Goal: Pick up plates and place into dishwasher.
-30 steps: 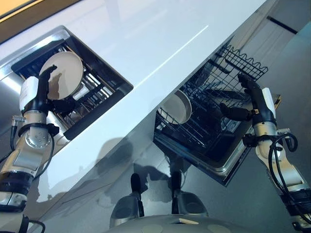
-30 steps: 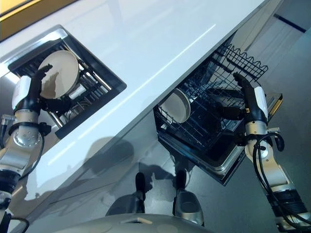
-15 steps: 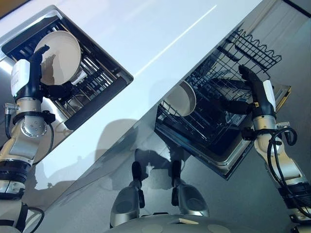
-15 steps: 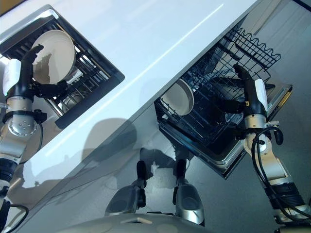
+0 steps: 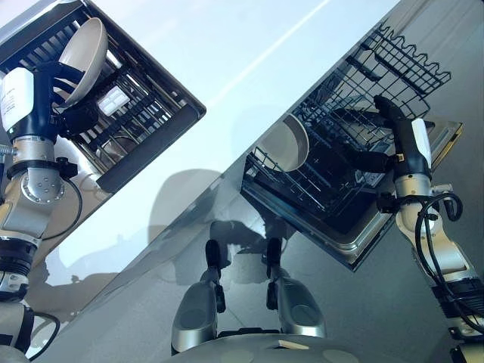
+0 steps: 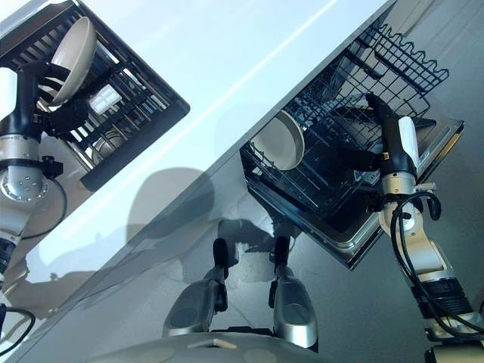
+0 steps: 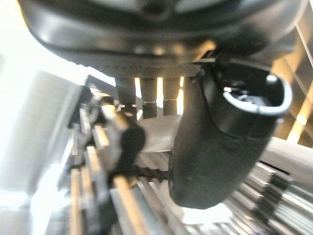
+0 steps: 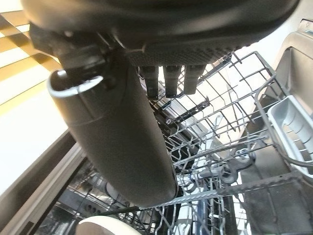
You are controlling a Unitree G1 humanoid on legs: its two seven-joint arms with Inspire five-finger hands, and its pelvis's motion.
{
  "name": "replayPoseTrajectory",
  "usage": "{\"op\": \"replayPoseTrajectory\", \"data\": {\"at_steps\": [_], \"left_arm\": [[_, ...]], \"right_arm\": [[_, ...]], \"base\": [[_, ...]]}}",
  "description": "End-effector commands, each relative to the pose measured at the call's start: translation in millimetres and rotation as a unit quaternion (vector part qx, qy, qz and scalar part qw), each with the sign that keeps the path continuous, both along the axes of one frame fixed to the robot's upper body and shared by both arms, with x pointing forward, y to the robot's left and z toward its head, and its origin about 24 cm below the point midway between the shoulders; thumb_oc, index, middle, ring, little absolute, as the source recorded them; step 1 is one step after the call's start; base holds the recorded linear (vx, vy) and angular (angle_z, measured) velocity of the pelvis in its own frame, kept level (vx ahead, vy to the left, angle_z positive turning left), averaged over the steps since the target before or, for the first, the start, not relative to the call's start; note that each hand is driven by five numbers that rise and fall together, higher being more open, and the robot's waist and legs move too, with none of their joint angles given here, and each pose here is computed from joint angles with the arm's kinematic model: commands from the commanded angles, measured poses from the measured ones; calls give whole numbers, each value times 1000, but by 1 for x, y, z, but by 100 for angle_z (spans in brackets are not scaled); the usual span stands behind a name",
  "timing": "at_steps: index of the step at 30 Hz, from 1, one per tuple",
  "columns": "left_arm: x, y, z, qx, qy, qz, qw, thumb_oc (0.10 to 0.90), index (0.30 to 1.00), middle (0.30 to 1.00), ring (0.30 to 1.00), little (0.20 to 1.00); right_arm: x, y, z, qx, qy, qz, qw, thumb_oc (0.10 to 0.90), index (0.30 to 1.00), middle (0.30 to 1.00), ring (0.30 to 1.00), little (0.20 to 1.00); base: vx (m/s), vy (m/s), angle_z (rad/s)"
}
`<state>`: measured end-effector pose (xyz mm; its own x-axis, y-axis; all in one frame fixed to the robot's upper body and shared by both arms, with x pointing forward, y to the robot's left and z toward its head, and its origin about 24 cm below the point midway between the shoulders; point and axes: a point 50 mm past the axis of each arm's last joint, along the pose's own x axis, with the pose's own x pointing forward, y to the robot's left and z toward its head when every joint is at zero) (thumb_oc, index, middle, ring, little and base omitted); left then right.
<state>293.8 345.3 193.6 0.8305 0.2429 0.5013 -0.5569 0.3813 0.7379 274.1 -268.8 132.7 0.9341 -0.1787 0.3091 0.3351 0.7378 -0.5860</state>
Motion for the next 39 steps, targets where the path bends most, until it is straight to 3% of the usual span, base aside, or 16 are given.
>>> {"op": "replayPoseTrajectory", "data": {"at_steps": [1,13,39], "left_arm": [[3,12,32,16,-22,16,999,100,300,300,300,200],[-9,11,38,47,-27,-9,999,100,300,300,300,200],[-45,-38,77,100,-84,-156,979,100,300,300,300,200]], "right_arm": [[-3,8,64,-53,-146,38,987,800,900,900,900,900],[-11,4,53,-41,-127,46,990,800,900,900,900,900],[-21,4,72,54,-186,80,978,800,900,900,900,900]], "base": [[42,-12,3],[53,-32,1],[-6,-52,3]]}}
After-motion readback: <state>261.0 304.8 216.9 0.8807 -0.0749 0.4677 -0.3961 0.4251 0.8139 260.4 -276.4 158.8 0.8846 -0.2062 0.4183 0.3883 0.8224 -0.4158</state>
